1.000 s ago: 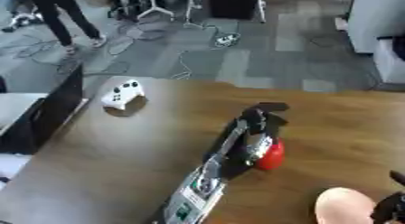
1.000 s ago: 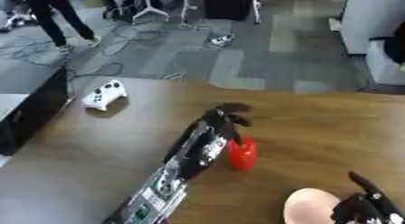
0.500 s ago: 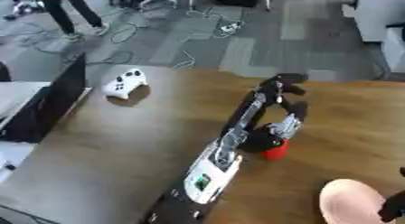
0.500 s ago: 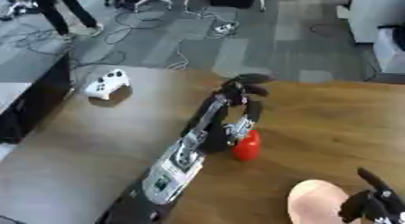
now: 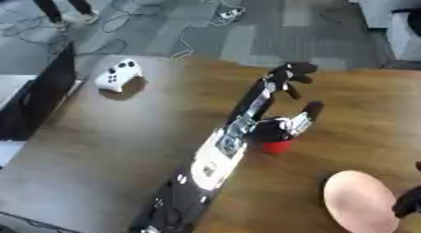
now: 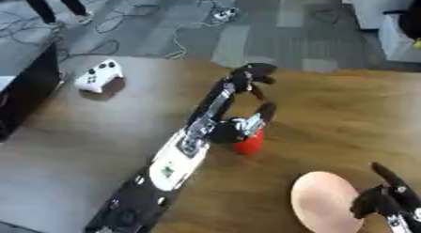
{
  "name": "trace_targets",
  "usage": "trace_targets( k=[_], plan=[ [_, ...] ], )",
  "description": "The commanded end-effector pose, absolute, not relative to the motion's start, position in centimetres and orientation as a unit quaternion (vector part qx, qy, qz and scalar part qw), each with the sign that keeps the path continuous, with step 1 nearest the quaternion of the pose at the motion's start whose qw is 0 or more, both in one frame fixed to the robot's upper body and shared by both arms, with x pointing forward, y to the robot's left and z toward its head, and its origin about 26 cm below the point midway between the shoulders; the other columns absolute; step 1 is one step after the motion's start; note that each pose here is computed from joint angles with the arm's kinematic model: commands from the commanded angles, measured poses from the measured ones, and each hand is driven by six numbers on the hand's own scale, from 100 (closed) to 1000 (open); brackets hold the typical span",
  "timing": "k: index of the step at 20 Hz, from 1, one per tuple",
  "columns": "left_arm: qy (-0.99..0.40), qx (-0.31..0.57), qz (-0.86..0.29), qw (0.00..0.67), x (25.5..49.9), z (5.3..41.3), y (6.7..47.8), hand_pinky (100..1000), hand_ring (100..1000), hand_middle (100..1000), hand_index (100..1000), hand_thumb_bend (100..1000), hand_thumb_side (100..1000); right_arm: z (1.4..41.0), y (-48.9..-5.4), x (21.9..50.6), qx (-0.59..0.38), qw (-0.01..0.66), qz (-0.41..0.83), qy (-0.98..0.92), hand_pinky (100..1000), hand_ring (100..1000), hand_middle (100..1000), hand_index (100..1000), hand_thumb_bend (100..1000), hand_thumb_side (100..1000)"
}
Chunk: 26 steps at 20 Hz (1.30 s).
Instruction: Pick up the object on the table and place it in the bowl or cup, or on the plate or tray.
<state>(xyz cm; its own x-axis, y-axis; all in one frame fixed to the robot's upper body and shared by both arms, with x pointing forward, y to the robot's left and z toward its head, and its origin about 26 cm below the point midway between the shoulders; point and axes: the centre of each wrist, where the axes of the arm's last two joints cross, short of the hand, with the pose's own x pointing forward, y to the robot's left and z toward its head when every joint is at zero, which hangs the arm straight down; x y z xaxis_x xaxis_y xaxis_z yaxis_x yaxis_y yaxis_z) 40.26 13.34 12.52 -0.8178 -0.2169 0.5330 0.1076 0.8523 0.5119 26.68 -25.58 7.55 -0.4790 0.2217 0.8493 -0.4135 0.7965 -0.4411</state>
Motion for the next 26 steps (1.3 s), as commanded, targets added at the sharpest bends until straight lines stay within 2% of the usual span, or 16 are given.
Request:
trace_targets(
  k=[1,6,11,16,18,20,26],
  plan=[
    [-0.911,0.062,-0.294,0.283,40.8,13.7,14.3,521,738,784,852,275,634,8.3,-25.5,26.5,0.057,0.495,0.317,-0.807,534,562,558,1000,100,812],
    [-0.898,0.109,-0.334,0.264,41.3,13.9,15.4,483,701,746,815,316,572,8.3,-25.5,26.5,0.057,0.494,0.319,-0.807,534,562,558,1000,100,817],
    [-0.893,0.126,-0.355,0.245,41.6,13.4,16.1,495,707,743,812,324,573,8.3,-25.4,26.5,0.057,0.494,0.320,-0.807,534,562,558,1000,100,818],
    [-0.869,0.152,-0.409,0.236,42.2,12.9,16.9,544,734,759,821,315,606,8.3,-25.4,26.5,0.058,0.494,0.321,-0.806,534,562,557,1000,100,820],
    [-0.860,0.158,-0.424,0.235,42.3,12.5,17.2,543,733,758,819,316,599,8.3,-25.4,26.5,0.058,0.494,0.321,-0.806,534,562,557,1000,100,822],
    [-0.853,0.161,-0.436,0.239,42.4,11.8,17.4,541,732,757,818,292,635,8.3,-25.4,26.6,0.058,0.494,0.321,-0.806,534,562,557,1000,100,822],
    [-0.841,0.163,-0.453,0.249,42.3,10.2,18.0,541,733,757,818,265,667,8.4,-25.3,26.6,0.058,0.493,0.321,-0.807,534,562,557,1000,100,823]
  ],
)
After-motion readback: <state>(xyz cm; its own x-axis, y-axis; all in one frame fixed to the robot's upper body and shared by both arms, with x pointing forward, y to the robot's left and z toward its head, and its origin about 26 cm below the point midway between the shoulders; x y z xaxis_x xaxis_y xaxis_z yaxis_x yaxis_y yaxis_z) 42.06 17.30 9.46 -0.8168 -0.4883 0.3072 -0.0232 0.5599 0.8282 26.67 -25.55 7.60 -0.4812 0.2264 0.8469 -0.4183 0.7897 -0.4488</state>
